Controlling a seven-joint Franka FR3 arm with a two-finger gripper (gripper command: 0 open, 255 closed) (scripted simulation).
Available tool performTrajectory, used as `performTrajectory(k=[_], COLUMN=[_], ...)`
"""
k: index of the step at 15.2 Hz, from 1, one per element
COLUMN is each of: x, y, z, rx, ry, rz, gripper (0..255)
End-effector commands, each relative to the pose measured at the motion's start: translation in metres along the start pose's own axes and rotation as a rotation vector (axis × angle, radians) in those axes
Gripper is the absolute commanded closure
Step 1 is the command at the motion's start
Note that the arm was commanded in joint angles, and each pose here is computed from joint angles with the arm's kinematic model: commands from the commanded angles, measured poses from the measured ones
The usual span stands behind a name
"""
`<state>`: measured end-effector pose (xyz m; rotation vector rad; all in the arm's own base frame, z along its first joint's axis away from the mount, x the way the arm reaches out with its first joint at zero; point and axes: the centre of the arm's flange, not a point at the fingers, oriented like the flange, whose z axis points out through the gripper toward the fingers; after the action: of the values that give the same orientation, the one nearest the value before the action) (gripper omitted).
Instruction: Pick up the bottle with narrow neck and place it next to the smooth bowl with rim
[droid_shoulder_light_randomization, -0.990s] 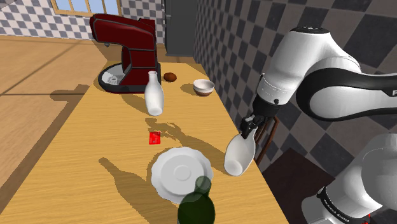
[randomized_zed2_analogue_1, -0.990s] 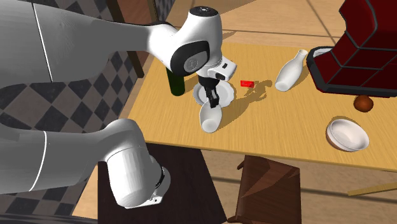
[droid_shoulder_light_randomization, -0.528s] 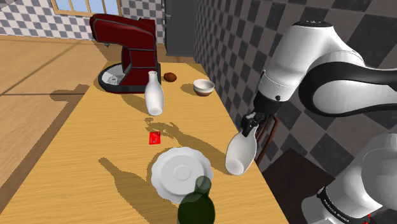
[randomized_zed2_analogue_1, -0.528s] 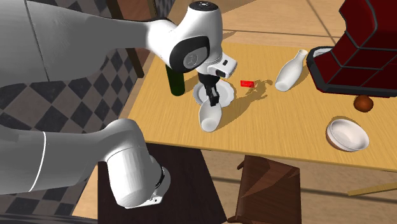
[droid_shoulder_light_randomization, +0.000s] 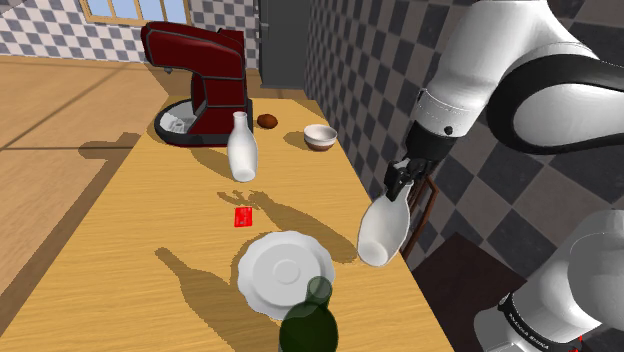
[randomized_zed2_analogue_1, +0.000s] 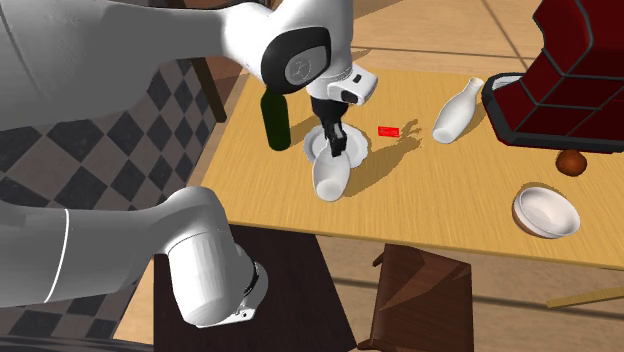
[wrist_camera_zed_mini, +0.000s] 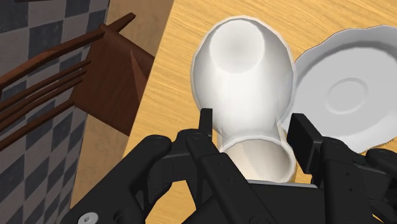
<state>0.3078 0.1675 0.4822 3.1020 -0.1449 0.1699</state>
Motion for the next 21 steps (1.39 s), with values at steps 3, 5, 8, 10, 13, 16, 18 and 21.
performTrajectory(k=[3, 5, 8, 10, 13, 16, 18, 21], x=[0.003, 0.004, 0.006, 0.007, 0.009, 0.010, 0.012, 0.013], y=[0.001, 0.001, 0.002, 0.002, 0.003, 0.003, 0.003, 0.004], z=[-0.021, -0.031, -0.047, -0.057, -0.073, -0.089, -0.099, -0.115], rx=[0.000, 0.000, 0.000, 0.000, 0.000, 0.000, 0.000, 0.000], ry=[0.000, 0.000, 0.000, 0.000, 0.000, 0.000, 0.000, 0.000], rz=[0.000, 0.000, 0.000, 0.000, 0.000, 0.000, 0.000, 0.000], gripper=[255, 255, 255, 255, 255, 255, 255, 255])
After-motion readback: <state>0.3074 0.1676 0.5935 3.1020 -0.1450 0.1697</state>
